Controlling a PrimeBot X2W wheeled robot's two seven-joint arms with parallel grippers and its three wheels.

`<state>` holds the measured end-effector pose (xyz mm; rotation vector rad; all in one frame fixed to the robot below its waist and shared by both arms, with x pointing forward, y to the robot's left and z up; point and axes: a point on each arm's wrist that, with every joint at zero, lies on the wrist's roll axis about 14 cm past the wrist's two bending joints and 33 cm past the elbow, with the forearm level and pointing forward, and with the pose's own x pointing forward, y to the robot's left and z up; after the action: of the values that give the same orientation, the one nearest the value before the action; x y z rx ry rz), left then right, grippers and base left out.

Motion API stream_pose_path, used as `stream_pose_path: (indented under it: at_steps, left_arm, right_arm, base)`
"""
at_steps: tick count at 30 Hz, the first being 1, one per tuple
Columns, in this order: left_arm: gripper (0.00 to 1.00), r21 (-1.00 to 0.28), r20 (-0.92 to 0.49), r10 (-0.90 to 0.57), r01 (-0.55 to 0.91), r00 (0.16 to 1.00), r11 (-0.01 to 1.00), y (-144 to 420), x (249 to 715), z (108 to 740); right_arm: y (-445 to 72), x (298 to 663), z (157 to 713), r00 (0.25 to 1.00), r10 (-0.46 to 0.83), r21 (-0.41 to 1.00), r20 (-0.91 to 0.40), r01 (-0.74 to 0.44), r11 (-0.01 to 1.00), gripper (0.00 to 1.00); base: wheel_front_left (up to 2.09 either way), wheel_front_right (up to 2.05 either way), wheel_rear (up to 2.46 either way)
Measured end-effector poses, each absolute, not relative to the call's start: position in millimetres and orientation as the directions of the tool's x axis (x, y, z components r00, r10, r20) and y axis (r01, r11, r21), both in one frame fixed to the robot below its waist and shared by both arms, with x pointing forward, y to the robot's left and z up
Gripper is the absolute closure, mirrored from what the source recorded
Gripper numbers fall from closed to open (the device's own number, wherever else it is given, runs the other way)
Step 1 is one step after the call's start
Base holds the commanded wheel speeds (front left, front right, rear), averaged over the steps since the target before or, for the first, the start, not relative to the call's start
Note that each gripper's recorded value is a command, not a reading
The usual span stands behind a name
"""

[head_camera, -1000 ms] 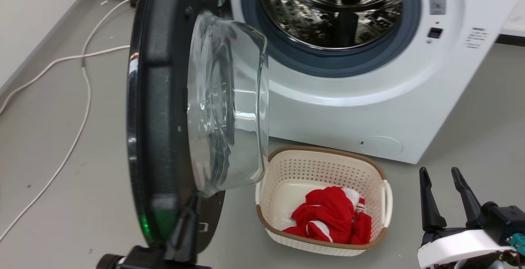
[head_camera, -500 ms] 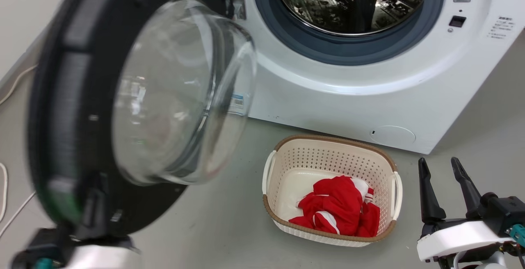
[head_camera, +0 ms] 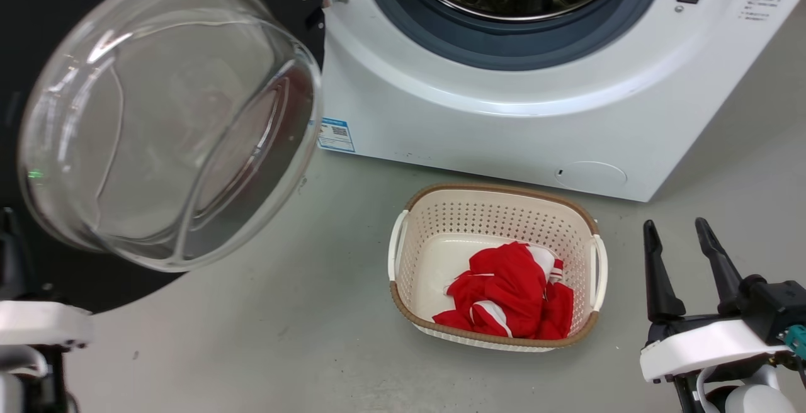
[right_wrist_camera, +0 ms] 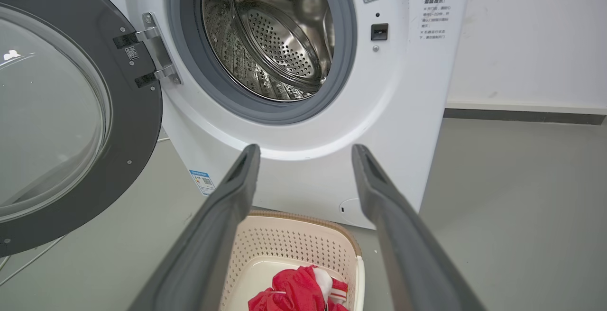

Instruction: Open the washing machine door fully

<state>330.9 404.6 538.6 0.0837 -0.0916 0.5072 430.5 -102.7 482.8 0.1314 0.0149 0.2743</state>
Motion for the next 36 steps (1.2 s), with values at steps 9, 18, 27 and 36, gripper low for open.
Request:
stream_pose_path:
  at_steps: [9, 18, 27, 36]
  left_arm:
    - [1.0, 0.081, 0.107, 0.517, -0.526, 0.849, 0.847, 430, 333, 540]
    - [1.0, 0.026, 0.096, 0.46, -0.464, 0.883, 0.886, 373, 315, 521]
    - [0.38, -0.049, 0.068, 0.288, -0.285, 0.955, 0.957, 285, 305, 503]
    - [0.0, -0.064, 0.162, 0.096, -0.086, 0.982, 0.994, 220, 339, 532]
  right_arm:
    - [-113, 428, 482, 0.969, 0.245, 0.12, -0.002, -0.243, 0.962, 0.0]
    - [-119, 416, 496, 0.973, 0.23, 0.125, 0.031, -0.232, 0.965, 0.0]
    - [-123, 398, 507, 0.974, 0.221, 0.114, 0.056, -0.226, 0.967, 0.0]
    - [-138, 391, 523, 0.977, 0.186, 0.068, 0.101, -0.193, 0.979, 0.0]
  base:
    - [0.0, 0.0, 0.0]
    - [0.0, 0.0, 0.0]
    - [0.0, 0.0, 0.0]
    - [0.0, 0.0, 0.0]
